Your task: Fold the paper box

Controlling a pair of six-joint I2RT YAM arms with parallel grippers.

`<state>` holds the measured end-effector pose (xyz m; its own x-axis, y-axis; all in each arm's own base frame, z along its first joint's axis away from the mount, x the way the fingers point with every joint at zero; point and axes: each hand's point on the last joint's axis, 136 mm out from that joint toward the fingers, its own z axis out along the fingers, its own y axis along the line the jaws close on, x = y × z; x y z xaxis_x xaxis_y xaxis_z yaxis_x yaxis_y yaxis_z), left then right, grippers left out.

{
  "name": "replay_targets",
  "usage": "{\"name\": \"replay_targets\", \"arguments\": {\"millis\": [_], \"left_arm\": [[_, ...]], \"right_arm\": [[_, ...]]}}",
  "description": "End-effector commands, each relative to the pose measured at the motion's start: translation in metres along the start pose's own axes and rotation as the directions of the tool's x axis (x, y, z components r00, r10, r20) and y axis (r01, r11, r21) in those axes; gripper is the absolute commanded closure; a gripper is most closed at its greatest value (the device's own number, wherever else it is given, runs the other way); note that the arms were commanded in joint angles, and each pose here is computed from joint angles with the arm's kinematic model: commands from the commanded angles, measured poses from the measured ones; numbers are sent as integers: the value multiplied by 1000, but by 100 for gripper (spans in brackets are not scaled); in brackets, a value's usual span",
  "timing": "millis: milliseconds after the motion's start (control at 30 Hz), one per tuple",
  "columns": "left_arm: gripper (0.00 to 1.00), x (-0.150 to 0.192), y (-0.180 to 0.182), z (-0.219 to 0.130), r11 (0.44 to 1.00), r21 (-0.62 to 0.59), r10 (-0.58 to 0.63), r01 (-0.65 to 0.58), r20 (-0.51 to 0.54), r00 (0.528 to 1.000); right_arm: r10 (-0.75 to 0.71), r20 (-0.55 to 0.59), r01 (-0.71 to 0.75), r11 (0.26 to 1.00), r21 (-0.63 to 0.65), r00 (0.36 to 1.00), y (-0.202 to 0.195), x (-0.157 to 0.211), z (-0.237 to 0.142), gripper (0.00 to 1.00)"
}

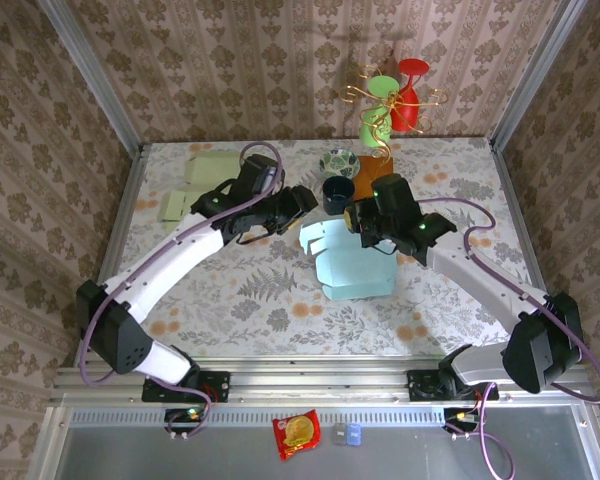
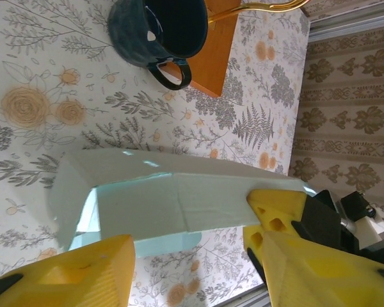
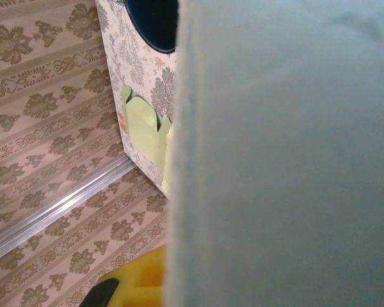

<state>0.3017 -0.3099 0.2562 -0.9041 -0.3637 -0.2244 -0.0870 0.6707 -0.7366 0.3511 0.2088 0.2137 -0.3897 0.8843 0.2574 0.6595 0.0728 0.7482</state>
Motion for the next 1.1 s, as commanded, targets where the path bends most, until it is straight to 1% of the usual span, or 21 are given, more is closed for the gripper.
{"name": "replay_targets", "arguments": {"millis": [0, 233, 533, 633, 700, 733, 800, 867, 967, 1067], "left_arm": [[45, 3, -10, 9, 999, 43, -14, 15, -19, 1000], [47, 13, 3, 25, 999, 17, -42, 43, -52, 998], [52, 20, -2, 39, 998, 39, -50, 54, -86, 995], [53, 17, -1, 33, 999, 30, -28, 30, -67, 997], [50, 11, 6, 24, 1000, 3, -2, 3, -48, 999], [47, 9, 11, 18, 1000, -15, 7, -8, -42, 999], [42, 3, 31, 5, 998, -62, 14, -15, -23, 1000], [40, -3, 54, -7, 996, -90, -1, 0, -3, 1000], [42, -12, 90, -27, 993, -118, -7, 13, 48, 999], [45, -18, 123, -38, 988, -154, 32, -19, 82, 996]], "right_arm": [[24, -28, -25, 1000, -20, 999, 3, 2, 3, 100], [30, -48, -32, 999, -28, 998, 5, 5, 7, 100], [30, -62, -32, 999, -28, 998, 2, 6, 10, 100], [16, -73, -19, 999, -41, 997, 0, 6, 14, 100], [-24, -96, 17, 997, -81, 995, 2, 6, 21, 100], [-49, -107, 39, 995, -97, 993, 2, 8, 23, 100], [-103, -129, 88, 989, -120, 986, -5, 8, 38, 100], [-155, -150, 132, 979, -156, 976, -7, 11, 44, 100], [-228, -161, 187, 954, -233, 960, -6, 14, 49, 100], [-269, -185, 221, 945, -242, 945, -12, 15, 56, 100]]}}
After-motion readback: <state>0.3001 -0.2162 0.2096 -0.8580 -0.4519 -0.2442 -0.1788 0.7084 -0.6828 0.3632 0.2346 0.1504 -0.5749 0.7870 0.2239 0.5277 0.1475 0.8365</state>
